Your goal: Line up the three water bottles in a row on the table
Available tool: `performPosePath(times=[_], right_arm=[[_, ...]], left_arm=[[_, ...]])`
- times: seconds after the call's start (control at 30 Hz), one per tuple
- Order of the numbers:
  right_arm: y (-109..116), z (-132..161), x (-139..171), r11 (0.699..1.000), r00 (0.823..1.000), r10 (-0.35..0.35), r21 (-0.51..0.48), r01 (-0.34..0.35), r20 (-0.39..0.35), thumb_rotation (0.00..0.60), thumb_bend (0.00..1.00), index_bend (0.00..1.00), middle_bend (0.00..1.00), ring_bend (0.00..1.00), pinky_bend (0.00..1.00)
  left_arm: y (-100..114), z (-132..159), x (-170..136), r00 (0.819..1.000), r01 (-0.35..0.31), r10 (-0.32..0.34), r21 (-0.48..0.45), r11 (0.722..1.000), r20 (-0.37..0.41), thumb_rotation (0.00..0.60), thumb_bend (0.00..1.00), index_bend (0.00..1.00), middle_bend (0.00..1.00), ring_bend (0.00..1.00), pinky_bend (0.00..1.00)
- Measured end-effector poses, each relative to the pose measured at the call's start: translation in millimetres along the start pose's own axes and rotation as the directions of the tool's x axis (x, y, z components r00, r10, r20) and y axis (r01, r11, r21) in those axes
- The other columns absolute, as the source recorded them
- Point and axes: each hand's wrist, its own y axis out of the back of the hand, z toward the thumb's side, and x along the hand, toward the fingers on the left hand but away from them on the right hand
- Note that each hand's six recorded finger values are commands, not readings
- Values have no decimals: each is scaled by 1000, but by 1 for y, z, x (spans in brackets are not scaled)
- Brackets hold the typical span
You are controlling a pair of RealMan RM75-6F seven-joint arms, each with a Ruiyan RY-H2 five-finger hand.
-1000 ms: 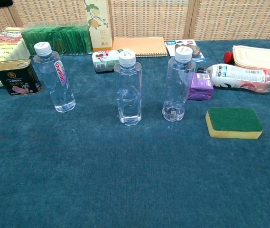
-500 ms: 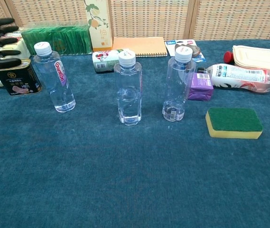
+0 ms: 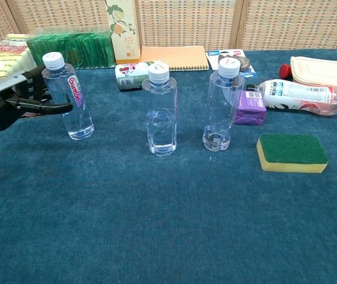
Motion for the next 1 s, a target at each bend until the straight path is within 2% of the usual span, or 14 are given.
performPosePath(times=[0.1, 0.2, 0.27, 0.37, 0.47, 0.57, 0.73, 1.0], right_arm=[[1, -1, 0, 1000, 1000, -4, -3, 4, 4, 600, 0, 123, 4, 19, 147], [3, -3, 0, 1000, 1000, -8, -8, 8, 8, 600, 0, 123, 4, 19, 147], [3, -3, 0, 1000, 1000, -10, -8, 10, 8, 600, 0, 123, 3, 19, 147], [4, -4, 1, 1000, 1000, -11, -11, 11, 8, 600, 0, 123, 3, 19, 147], [5, -4, 1, 1000, 1000, -11, -13, 11, 9, 600, 0, 123, 4, 19, 147], [5, -5, 1, 1000, 1000, -10, -14, 11, 9, 600, 0, 123, 4, 18, 147], [4, -4, 1, 1000, 1000, -7, -11, 7, 5, 600, 0, 123, 3, 19, 147], [2, -3, 2, 1000, 1000, 0, -7, 0, 6, 600, 0, 123, 4, 19, 147]], left_arm=[[-10, 0, 6, 1000, 20, -20, 6, 1000, 1, 600, 221, 0, 0, 0, 89], [-18, 0, 9, 1000, 29, -29, 16, 999, 3, 600, 282, 17, 59, 15, 184], [-22, 0, 10, 1000, 30, -30, 19, 999, 2, 600, 343, 136, 197, 91, 278], [-24, -1, 10, 1000, 13, -13, 18, 1000, 6, 600, 431, 412, 415, 284, 423], [-26, -3, 8, 1000, -14, 14, 31, 999, 18, 600, 465, 547, 519, 386, 509], [-26, -4, 6, 999, -29, 28, 32, 999, 31, 600, 473, 592, 552, 420, 539], [-30, 2, 2, 998, -17, 15, 34, 999, 69, 600, 471, 597, 557, 424, 542], [-50, 19, -17, 985, 45, -57, 76, 996, 162, 600, 455, 597, 557, 424, 539]])
